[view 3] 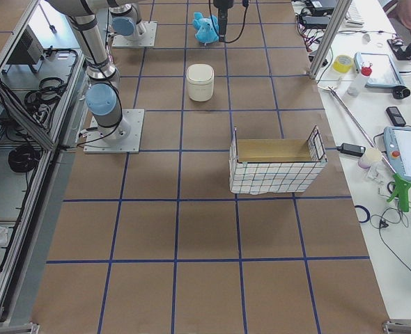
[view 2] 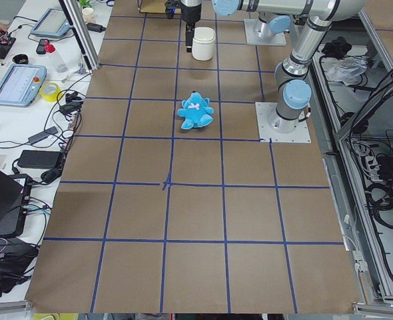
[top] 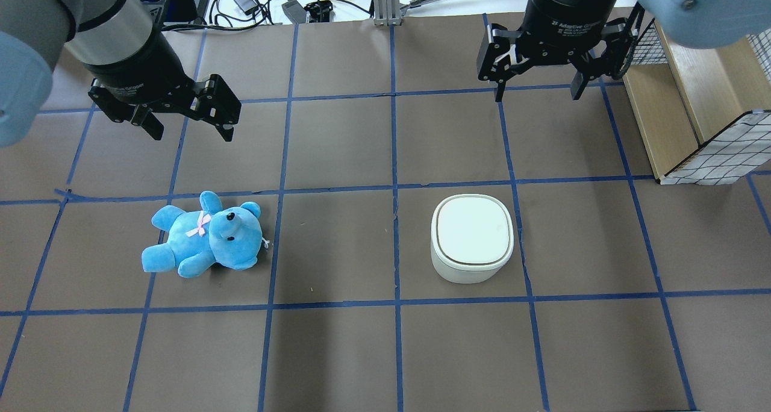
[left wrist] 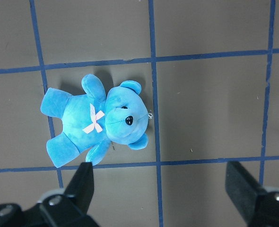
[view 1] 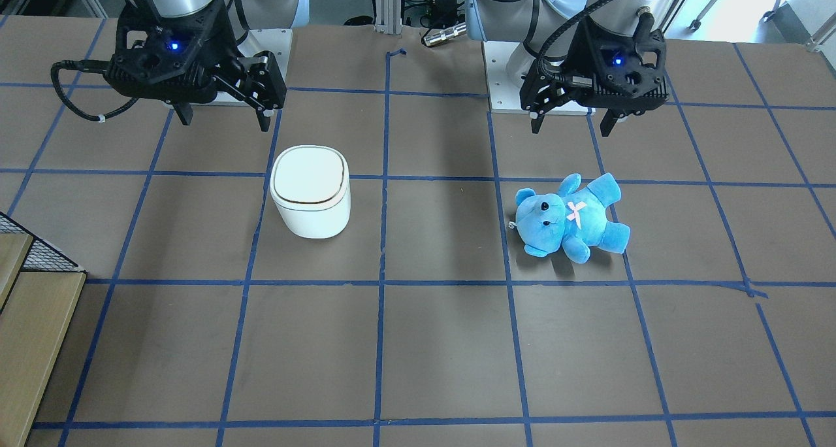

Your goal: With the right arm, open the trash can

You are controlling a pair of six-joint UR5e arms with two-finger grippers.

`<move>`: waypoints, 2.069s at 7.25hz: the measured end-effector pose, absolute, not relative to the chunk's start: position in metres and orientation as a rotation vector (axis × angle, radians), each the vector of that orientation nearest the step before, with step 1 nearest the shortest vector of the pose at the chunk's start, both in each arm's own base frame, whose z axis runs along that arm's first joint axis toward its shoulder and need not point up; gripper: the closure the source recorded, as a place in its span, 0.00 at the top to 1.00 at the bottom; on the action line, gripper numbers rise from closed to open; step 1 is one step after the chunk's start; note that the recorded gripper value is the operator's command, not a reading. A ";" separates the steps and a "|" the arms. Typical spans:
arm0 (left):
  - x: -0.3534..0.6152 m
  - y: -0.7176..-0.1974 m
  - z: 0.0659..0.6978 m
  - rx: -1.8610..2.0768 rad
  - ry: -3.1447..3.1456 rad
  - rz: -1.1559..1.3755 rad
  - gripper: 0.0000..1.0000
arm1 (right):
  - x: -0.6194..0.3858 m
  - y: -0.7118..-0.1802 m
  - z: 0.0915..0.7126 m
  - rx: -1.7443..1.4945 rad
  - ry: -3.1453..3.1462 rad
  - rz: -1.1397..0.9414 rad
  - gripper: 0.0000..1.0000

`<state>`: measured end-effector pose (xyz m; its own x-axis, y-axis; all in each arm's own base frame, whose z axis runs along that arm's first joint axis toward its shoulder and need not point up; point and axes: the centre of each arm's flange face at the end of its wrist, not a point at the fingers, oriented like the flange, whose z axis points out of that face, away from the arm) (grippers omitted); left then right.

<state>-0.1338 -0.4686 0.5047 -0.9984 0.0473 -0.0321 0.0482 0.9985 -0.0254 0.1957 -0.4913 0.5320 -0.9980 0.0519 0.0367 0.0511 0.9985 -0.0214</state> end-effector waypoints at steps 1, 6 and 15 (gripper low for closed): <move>-0.134 -0.469 0.505 0.074 3.109 -0.041 1.00 | 0.196 -0.493 0.533 -0.083 -3.106 0.055 1.00; -0.134 -0.469 0.505 0.074 3.109 -0.041 1.00 | 0.198 -0.497 0.530 -0.083 -3.114 0.077 0.94; -0.134 -0.469 0.505 0.073 3.109 -0.041 1.00 | 0.233 -0.452 0.368 -0.099 -3.061 -0.211 0.00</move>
